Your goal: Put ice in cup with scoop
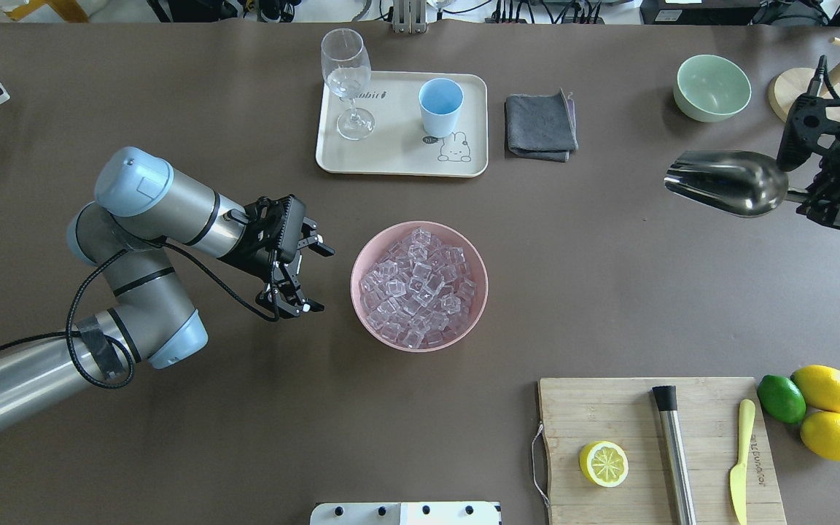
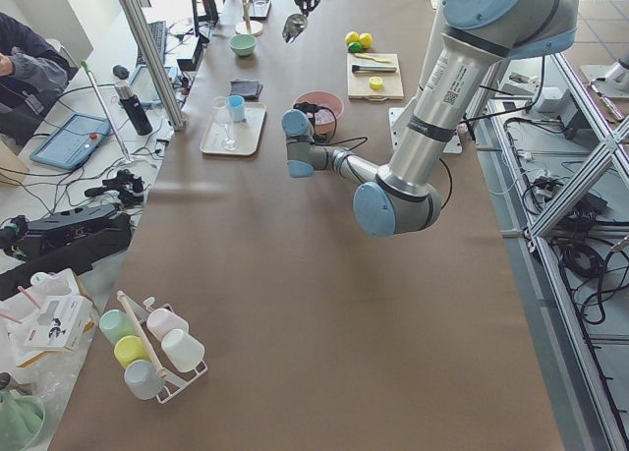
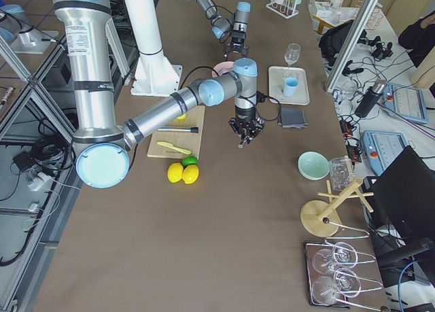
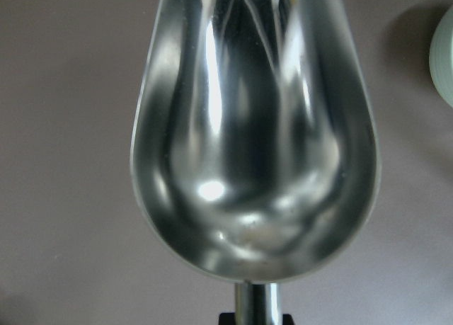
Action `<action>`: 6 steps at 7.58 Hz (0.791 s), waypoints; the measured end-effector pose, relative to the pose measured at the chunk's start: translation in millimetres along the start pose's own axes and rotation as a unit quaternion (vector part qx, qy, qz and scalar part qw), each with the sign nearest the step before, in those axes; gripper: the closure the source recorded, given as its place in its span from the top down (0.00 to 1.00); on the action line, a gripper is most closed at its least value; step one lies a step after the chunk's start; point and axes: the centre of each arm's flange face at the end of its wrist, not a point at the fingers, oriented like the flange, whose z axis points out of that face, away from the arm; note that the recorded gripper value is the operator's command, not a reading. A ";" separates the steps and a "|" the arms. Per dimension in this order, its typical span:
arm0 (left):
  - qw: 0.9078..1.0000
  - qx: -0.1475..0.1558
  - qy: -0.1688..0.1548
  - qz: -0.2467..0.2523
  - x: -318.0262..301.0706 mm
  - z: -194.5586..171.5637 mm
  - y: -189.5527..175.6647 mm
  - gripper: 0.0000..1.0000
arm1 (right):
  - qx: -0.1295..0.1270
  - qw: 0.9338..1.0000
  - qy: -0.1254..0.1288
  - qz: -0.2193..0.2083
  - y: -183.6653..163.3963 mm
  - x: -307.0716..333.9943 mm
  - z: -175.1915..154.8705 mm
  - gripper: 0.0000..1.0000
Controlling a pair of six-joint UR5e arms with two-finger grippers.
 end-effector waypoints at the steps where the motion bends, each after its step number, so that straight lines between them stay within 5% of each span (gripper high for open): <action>1: 1.000 0.009 -0.007 -0.008 9.5 13.3 -8.8 0.98 | -0.013 0.999 0.000 -0.049 -24.8 -11.1 -12.1 0.00; 3: 0.999 0.020 -0.020 -0.018 23.9 35.4 -19.5 0.98 | -0.049 0.992 -0.008 -0.120 -84.0 -47.7 -34.5 0.00; 6: 0.999 0.026 -0.028 -0.017 37.0 52.9 -25.5 0.98 | -0.087 0.984 -0.027 -0.154 -155.5 -78.4 -63.5 0.00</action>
